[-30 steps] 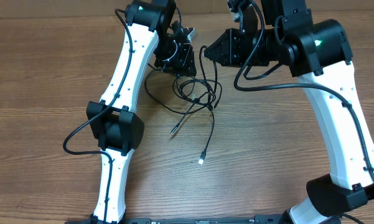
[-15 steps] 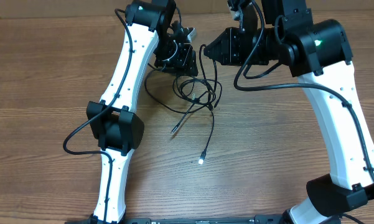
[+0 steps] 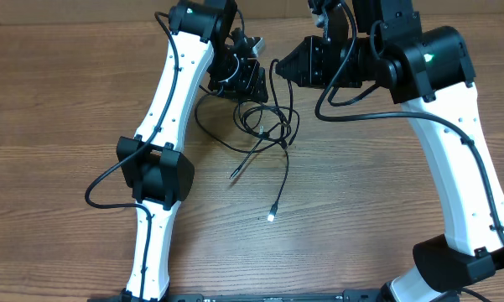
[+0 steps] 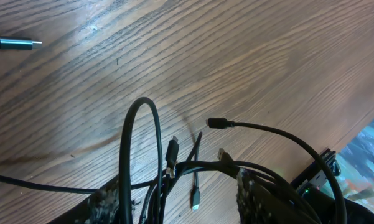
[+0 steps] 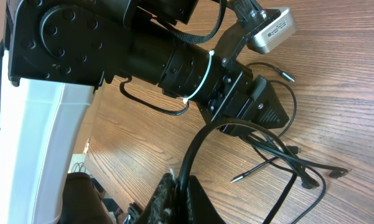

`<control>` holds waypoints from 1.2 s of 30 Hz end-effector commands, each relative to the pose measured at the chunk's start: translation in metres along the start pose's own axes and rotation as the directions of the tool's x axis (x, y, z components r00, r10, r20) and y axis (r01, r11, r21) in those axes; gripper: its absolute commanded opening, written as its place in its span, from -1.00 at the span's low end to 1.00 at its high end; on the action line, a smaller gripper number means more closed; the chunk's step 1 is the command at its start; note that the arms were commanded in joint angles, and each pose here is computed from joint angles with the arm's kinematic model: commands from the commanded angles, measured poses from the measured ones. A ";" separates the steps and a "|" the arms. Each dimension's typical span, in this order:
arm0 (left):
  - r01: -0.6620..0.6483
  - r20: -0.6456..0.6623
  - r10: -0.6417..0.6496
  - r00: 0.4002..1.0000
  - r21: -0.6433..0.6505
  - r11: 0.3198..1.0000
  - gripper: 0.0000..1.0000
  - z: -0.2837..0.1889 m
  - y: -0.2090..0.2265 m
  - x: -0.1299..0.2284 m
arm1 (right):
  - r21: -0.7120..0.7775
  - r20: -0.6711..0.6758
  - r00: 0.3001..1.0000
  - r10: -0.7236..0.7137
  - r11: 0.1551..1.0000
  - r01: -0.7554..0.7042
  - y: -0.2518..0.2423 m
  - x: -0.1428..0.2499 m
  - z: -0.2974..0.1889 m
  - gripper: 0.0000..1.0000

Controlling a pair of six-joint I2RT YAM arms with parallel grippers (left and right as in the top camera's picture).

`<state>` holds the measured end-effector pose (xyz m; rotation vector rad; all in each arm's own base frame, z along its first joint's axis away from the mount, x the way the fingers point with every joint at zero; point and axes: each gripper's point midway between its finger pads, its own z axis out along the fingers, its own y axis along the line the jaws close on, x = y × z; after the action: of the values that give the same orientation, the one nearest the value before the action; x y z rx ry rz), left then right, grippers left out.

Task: Untangle cables

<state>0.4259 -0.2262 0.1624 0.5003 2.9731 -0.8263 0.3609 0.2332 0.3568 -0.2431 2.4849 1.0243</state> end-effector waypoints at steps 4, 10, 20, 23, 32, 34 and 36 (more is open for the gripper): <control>0.006 -0.014 -0.006 1.000 -0.006 1.000 0.14 0.006 0.001 0.001 | -0.012 0.055 0.998 -0.031 0.999 0.031 0.012 -0.007 -0.016 -0.93; 0.001 -0.009 -0.001 1.000 -0.005 1.000 0.14 0.007 0.000 0.000 | -0.012 0.055 0.998 -0.031 0.999 0.031 0.012 -0.007 -0.016 -0.92; -0.025 -0.007 0.025 1.000 -0.011 1.000 0.23 0.012 -0.007 -0.002 | -0.010 0.052 0.998 -0.028 1.000 0.029 0.011 -0.007 -0.016 -0.92; -0.026 -0.007 0.026 1.000 -0.010 1.000 0.24 0.012 -0.008 -0.002 | -0.009 0.048 0.999 -0.026 1.000 0.026 0.011 -0.006 -0.016 -0.92; -0.153 -0.079 0.153 0.985 0.002 0.988 0.63 0.025 -0.009 0.014 | -0.001 0.028 1.000 -0.012 1.000 0.012 0.008 0.000 -0.016 -0.92; -0.152 -0.086 0.152 0.985 0.004 0.988 0.58 0.027 -0.007 0.015 | 0.014 0.027 1.000 -0.001 1.000 0.001 0.005 0.000 -0.016 -0.92; -0.149 -0.091 0.148 0.985 0.004 0.989 0.57 0.029 -0.005 0.016 | 0.070 0.030 0.999 0.043 0.997 -0.045 -0.005 0.002 -0.016 -0.92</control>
<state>0.4114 -0.2365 0.1460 0.6872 2.9793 -0.8127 0.3565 0.2287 0.3498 -0.2107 2.5313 1.0008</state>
